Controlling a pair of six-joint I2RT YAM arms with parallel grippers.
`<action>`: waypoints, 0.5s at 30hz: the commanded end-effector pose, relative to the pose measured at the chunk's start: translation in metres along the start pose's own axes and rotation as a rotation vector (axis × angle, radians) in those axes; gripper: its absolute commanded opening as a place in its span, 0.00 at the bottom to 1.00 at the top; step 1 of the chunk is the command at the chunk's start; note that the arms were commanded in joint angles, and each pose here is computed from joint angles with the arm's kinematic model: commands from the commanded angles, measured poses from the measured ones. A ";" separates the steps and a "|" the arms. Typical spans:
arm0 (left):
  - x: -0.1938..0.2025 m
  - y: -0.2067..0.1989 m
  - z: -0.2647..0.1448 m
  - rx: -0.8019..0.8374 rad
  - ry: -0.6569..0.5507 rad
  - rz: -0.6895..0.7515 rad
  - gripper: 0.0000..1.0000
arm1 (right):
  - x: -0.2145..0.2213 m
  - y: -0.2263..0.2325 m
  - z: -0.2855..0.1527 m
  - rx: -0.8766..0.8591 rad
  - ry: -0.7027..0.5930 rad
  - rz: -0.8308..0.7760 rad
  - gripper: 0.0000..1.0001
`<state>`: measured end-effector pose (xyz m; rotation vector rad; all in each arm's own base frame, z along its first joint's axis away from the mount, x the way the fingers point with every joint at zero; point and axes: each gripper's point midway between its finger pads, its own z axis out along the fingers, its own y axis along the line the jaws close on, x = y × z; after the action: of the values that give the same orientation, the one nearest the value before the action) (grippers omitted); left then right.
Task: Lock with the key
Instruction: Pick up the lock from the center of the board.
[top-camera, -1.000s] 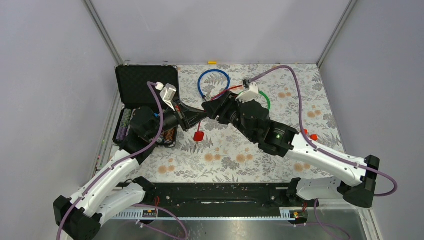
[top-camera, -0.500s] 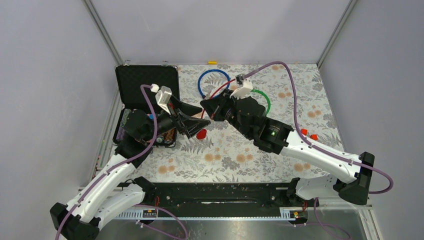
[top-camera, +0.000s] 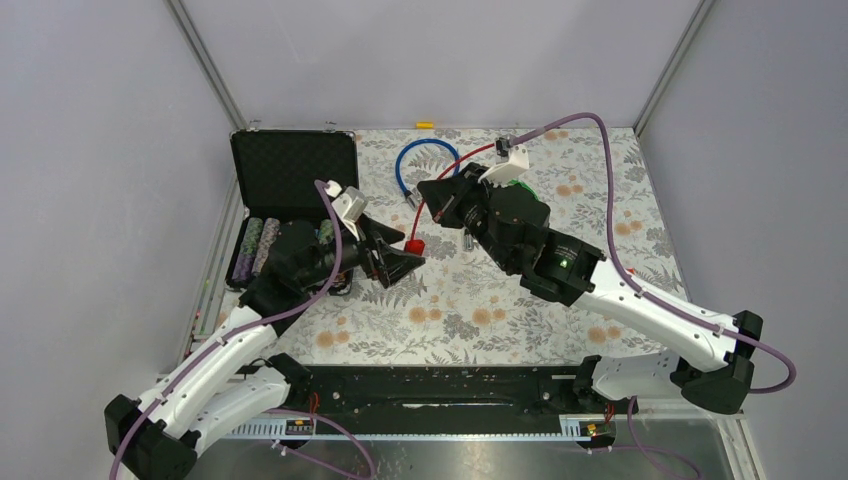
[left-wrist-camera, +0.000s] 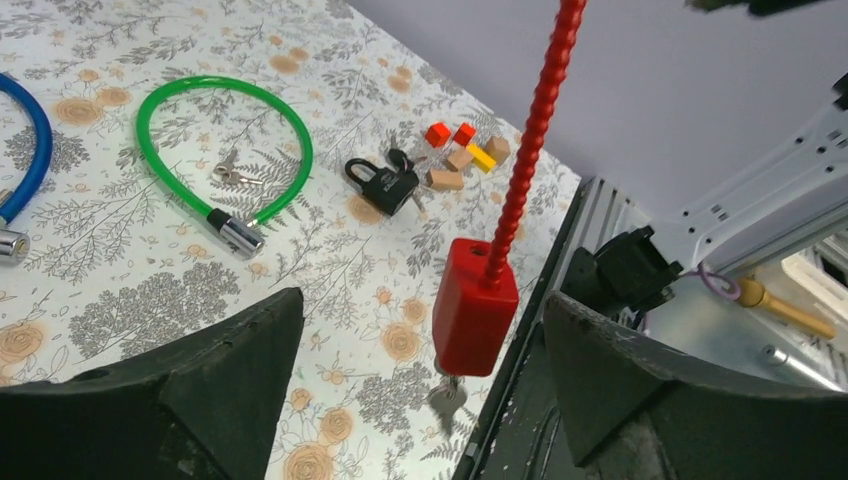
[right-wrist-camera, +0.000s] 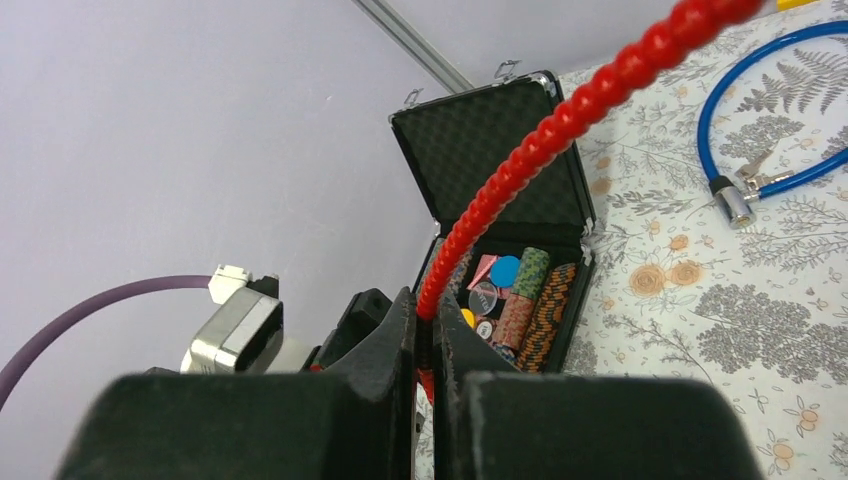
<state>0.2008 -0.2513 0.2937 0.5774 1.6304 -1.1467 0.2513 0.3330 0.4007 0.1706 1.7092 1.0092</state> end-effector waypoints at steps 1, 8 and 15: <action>-0.004 0.000 0.004 0.002 -0.012 0.075 0.81 | -0.038 0.009 -0.009 -0.002 -0.096 0.058 0.00; -0.007 -0.006 0.006 0.025 -0.061 0.100 0.55 | -0.040 0.009 -0.010 -0.005 -0.098 0.080 0.00; -0.006 -0.008 0.012 0.041 -0.067 0.085 0.49 | -0.038 0.012 -0.010 -0.015 -0.093 0.094 0.00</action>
<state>0.1978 -0.2611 0.2822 0.6353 1.6103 -1.1302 0.2534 0.3275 0.3946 0.2004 1.7323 0.9882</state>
